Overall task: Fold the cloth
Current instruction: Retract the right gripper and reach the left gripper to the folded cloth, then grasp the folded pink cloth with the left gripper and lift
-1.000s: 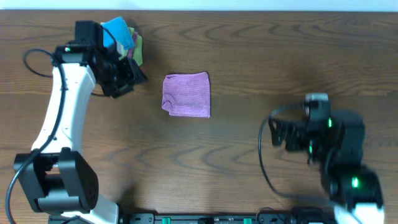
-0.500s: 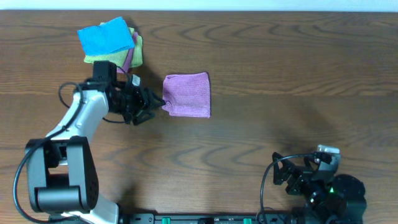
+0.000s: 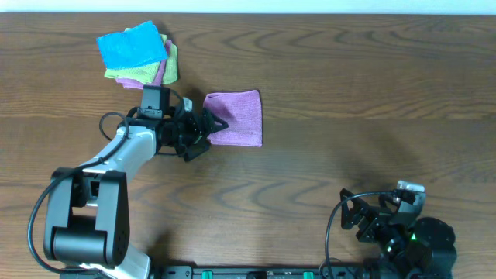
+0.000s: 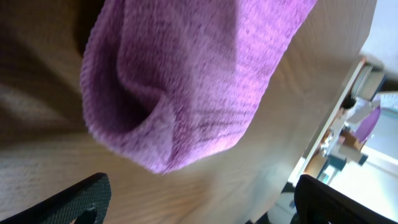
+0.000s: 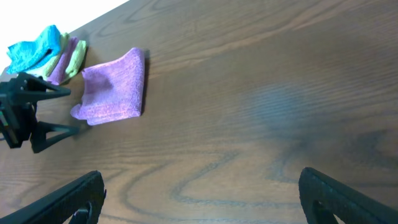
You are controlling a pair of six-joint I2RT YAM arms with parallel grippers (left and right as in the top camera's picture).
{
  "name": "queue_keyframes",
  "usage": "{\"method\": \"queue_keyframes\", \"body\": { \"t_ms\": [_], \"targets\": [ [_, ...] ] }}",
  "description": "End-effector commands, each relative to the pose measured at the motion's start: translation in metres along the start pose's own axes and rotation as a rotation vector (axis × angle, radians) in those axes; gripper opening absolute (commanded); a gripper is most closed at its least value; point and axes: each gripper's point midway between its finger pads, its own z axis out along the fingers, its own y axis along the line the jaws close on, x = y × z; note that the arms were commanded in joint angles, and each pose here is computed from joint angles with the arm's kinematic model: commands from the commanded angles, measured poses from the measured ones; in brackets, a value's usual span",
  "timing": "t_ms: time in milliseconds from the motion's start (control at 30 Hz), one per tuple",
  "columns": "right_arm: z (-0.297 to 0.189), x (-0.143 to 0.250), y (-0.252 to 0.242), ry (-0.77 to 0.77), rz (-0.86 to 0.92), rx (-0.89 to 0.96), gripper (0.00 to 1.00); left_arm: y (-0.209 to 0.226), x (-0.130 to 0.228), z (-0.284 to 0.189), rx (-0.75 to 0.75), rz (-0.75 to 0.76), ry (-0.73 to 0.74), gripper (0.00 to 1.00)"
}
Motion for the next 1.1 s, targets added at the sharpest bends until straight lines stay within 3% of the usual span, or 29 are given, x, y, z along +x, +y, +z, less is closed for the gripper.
{"method": "queue_keyframes", "body": {
  "t_ms": [0,500,833,933,1000,1067],
  "targets": [
    [0.0,-0.001,-0.002,-0.01,0.019,0.009,0.99,0.006,-0.007,0.004,-0.043,-0.064,-0.054,0.95],
    [0.0,-0.001,-0.002,-0.01,0.02,0.009,0.99,0.01,-0.007,0.019,-0.12,-0.086,-0.108,0.96],
    [0.0,-0.001,-0.002,-0.01,0.019,0.009,0.99,0.023,-0.011,0.045,-0.101,-0.148,-0.067,1.0],
    [0.0,-0.001,-0.002,-0.01,0.02,0.009,0.99,0.02,-0.014,0.051,-0.076,-0.13,-0.068,0.79],
    [0.0,-0.001,-0.002,-0.01,0.02,0.009,0.99,0.017,-0.017,0.054,-0.07,-0.109,-0.083,0.56],
    [0.0,-0.001,-0.002,-0.01,0.02,0.009,0.99,0.014,-0.02,0.055,-0.067,-0.082,-0.101,0.43]
  ]
}}
